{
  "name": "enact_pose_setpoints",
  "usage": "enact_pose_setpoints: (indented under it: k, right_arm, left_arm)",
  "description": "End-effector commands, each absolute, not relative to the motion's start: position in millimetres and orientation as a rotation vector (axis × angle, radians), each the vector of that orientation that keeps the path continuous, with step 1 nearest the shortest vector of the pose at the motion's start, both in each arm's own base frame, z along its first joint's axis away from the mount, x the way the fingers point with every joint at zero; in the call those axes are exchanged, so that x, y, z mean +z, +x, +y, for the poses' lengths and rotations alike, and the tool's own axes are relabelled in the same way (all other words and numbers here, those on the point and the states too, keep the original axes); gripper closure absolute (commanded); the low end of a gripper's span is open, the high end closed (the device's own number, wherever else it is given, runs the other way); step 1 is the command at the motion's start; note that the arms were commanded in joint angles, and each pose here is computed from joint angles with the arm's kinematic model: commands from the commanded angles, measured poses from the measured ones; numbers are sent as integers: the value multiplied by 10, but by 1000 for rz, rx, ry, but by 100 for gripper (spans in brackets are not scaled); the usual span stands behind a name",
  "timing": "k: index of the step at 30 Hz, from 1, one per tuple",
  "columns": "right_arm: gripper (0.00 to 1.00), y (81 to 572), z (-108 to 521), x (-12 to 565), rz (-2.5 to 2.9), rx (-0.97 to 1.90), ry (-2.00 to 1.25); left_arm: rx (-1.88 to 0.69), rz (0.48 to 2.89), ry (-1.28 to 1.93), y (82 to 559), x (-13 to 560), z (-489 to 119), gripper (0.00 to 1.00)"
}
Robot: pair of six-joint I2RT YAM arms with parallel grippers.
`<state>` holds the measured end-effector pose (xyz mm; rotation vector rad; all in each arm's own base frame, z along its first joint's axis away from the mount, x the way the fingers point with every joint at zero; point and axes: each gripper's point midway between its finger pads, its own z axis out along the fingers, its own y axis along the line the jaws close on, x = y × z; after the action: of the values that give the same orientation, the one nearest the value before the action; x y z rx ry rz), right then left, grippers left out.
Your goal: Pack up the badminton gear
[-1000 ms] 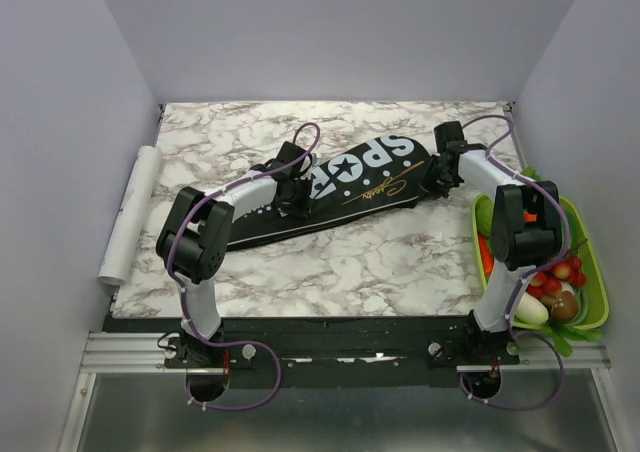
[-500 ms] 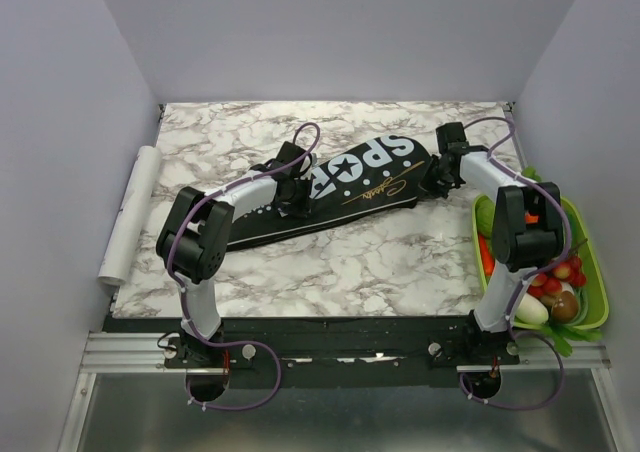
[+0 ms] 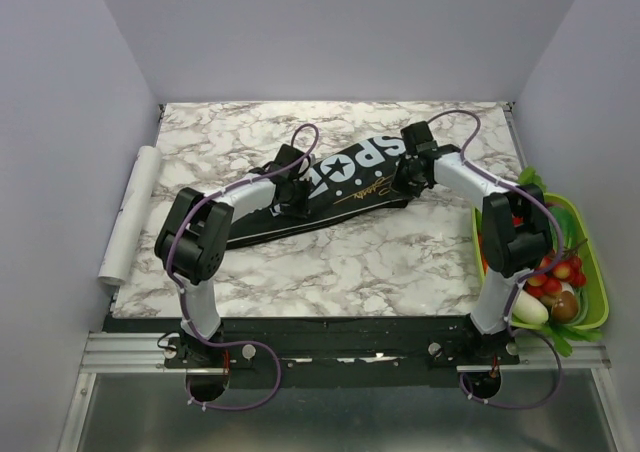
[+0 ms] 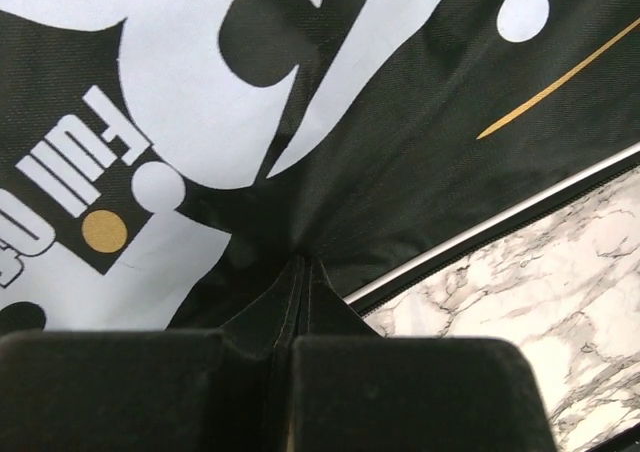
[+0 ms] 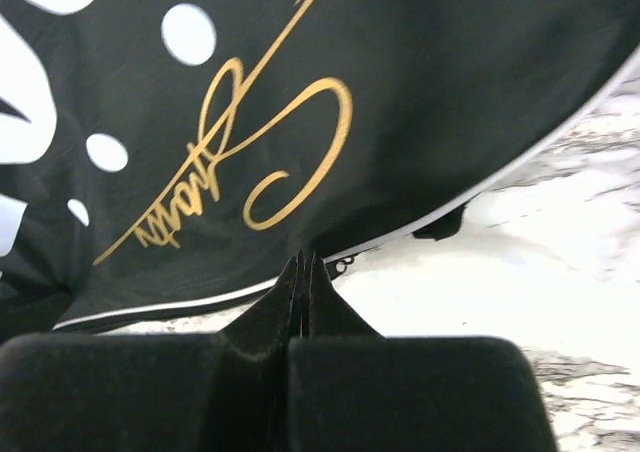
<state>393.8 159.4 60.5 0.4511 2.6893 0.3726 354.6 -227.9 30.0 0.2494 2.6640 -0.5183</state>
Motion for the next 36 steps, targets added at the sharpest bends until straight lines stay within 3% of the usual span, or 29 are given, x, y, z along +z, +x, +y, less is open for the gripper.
enact_pose_setpoints:
  k: [1, 10, 16, 19, 20, 23, 29, 36]
  right_arm:
    - [99, 3875, 2081, 717, 2709, 515, 397]
    - [99, 3667, 2750, 649, 2778, 654, 294]
    - [99, 3573, 2703, 625, 2787, 593, 305]
    - [83, 3570, 2529, 695, 2763, 510, 297]
    - [70, 3572, 2445, 690, 2757, 475, 304]
    - [60, 3607, 2137, 743, 2735, 371, 307]
    - [56, 3586, 1534, 711, 2729, 78, 198]
    - [56, 3515, 1302, 551, 2771, -95, -22]
  left_arm:
    - [-536, 2702, 252, 3395, 205, -2279, 99]
    - [-557, 2687, 255, 3389, 226, -2297, 99]
    - [-560, 2673, 261, 3406, 271, -2304, 100]
    - [-556, 2677, 263, 3376, 261, -2285, 100]
    - [-555, 2677, 265, 3371, 259, -2282, 100]
    - [-554, 2680, 265, 3357, 255, -2275, 100]
    - [-552, 2668, 265, 3365, 311, -2269, 100]
    - [-545, 2673, 261, 3351, 303, -2255, 100]
